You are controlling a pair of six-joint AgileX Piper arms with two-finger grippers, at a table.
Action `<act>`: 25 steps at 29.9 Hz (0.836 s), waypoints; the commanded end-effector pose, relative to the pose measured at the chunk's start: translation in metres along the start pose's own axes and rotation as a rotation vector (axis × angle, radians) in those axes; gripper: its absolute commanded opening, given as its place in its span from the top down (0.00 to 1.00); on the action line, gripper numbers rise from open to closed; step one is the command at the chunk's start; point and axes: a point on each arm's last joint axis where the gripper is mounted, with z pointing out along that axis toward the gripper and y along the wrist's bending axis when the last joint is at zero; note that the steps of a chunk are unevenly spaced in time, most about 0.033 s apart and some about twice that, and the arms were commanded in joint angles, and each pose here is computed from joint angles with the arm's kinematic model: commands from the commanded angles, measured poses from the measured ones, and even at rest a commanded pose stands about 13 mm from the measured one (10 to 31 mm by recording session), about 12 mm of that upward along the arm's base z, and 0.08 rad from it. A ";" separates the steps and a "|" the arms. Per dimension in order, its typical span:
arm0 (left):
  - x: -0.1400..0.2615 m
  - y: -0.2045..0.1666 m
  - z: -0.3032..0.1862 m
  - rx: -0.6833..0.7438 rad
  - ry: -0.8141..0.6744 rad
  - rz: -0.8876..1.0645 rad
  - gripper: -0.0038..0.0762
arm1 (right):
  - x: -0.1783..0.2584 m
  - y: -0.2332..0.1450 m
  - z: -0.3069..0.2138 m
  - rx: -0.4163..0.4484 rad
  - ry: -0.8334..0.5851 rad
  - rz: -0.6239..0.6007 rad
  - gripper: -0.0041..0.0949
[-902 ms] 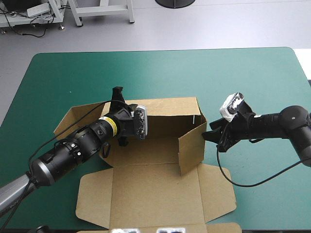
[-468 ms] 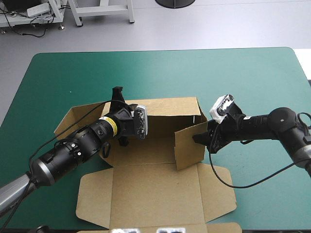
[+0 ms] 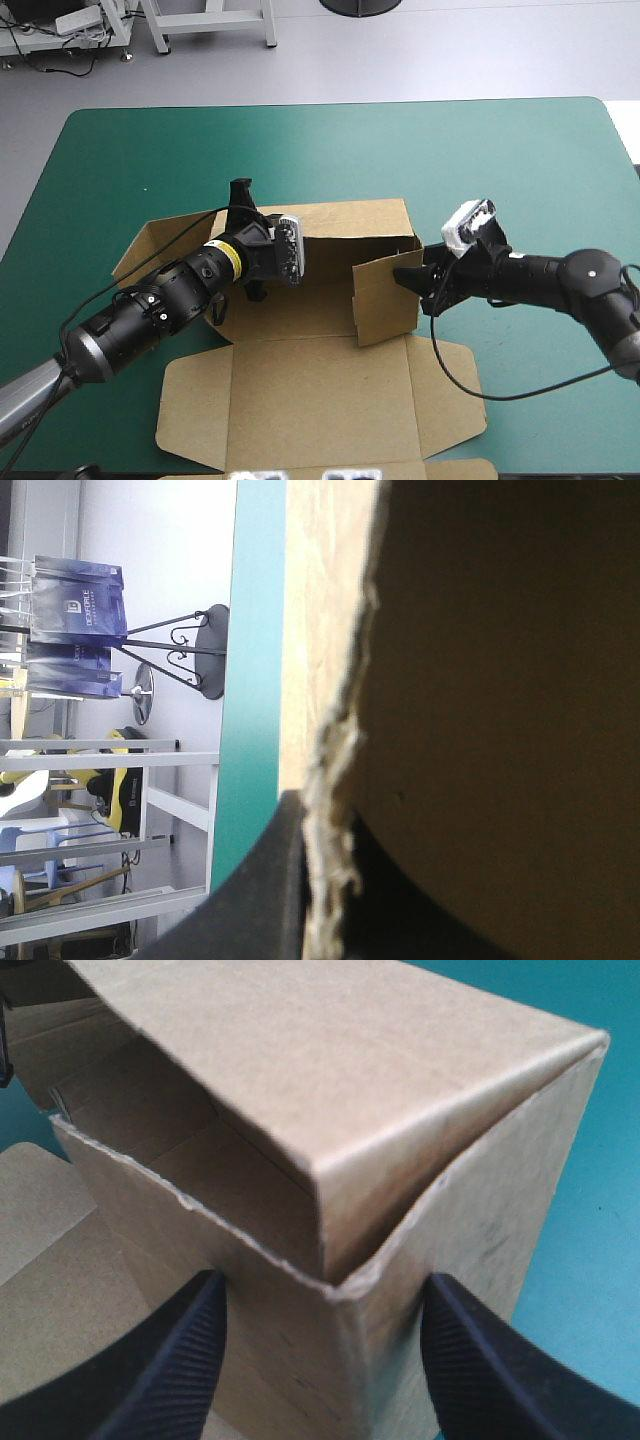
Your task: Fold the box
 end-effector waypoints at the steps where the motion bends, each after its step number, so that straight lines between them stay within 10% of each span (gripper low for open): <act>1: -0.004 0.003 -0.005 -0.007 -0.024 -0.070 0.96 | 0.006 0.011 -0.010 0.030 -0.144 0.002 0.43; 25: -0.017 -0.006 -0.002 0.028 -0.056 -0.102 0.96 | 0.008 0.035 0.022 0.245 -0.146 -0.099 0.47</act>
